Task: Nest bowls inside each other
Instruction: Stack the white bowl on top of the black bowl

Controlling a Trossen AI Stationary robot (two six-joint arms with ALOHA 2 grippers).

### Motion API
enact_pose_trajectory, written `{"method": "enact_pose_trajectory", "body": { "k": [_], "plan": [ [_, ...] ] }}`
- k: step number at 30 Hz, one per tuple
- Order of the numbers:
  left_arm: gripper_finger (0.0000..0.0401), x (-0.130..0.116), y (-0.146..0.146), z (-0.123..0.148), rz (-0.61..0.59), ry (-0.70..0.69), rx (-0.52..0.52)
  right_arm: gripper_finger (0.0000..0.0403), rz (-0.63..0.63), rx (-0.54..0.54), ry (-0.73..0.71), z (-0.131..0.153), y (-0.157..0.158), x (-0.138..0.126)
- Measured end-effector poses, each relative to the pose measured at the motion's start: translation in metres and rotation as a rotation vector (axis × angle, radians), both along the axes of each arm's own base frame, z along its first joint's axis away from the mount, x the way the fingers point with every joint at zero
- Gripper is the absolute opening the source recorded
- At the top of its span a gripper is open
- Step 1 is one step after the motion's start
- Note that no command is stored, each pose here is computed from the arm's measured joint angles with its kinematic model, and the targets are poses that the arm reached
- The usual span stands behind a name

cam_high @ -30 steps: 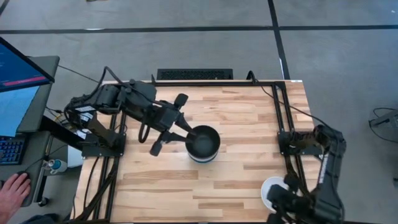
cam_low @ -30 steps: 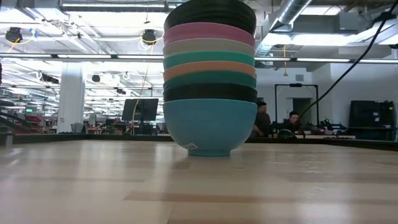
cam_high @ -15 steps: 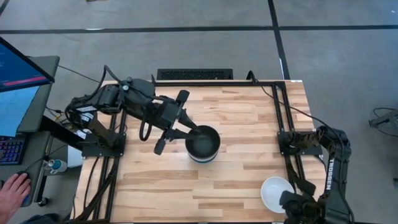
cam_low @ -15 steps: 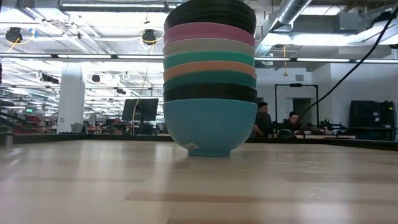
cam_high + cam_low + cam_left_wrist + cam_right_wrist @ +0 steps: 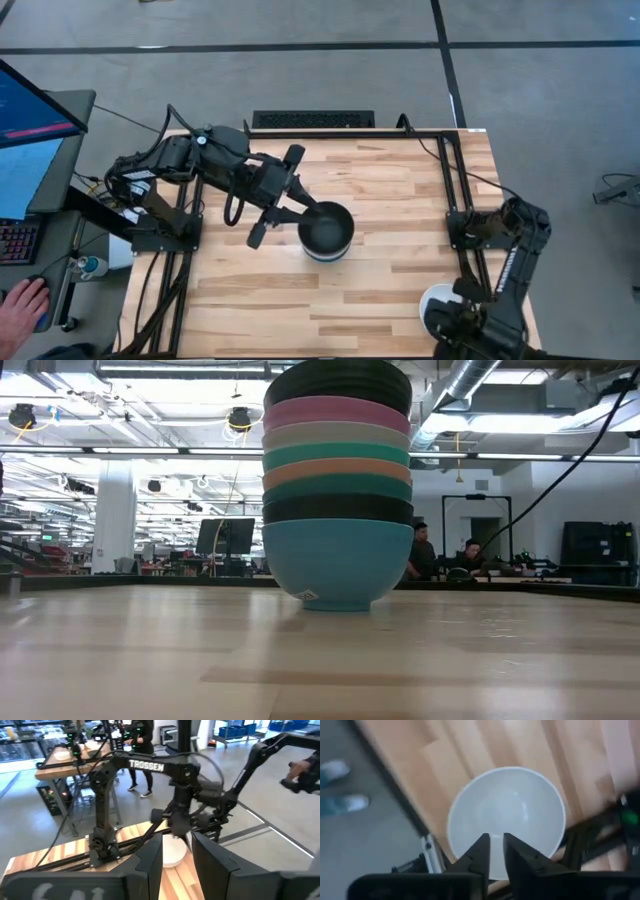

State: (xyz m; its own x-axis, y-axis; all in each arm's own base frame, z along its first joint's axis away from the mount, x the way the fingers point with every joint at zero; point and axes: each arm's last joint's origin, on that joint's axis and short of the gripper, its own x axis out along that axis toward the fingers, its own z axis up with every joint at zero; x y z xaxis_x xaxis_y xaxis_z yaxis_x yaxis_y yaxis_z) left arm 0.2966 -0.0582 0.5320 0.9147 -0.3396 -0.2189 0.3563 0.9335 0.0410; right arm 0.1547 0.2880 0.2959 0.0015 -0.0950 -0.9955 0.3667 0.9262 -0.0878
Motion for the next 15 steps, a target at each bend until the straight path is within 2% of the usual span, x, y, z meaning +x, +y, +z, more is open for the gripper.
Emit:
{"method": "enact_pose_trajectory", "body": {
  "k": [5,10,15],
  "plan": [
    [0.0096,-0.001,-0.001,0.000,-0.051,0.002,-0.011,0.0140,-0.219,0.017,0.120,-0.025,-0.004,0.005],
    [0.0096,-0.001,-0.002,0.000,-0.077,0.002,-0.014,0.0210,-0.272,0.117,0.165,-0.043,0.003,0.007],
    [0.0096,-0.001,-0.002,0.000,-0.087,-0.002,0.007,0.0239,-0.302,0.161,0.128,-0.043,0.004,0.016]
  ]
}}
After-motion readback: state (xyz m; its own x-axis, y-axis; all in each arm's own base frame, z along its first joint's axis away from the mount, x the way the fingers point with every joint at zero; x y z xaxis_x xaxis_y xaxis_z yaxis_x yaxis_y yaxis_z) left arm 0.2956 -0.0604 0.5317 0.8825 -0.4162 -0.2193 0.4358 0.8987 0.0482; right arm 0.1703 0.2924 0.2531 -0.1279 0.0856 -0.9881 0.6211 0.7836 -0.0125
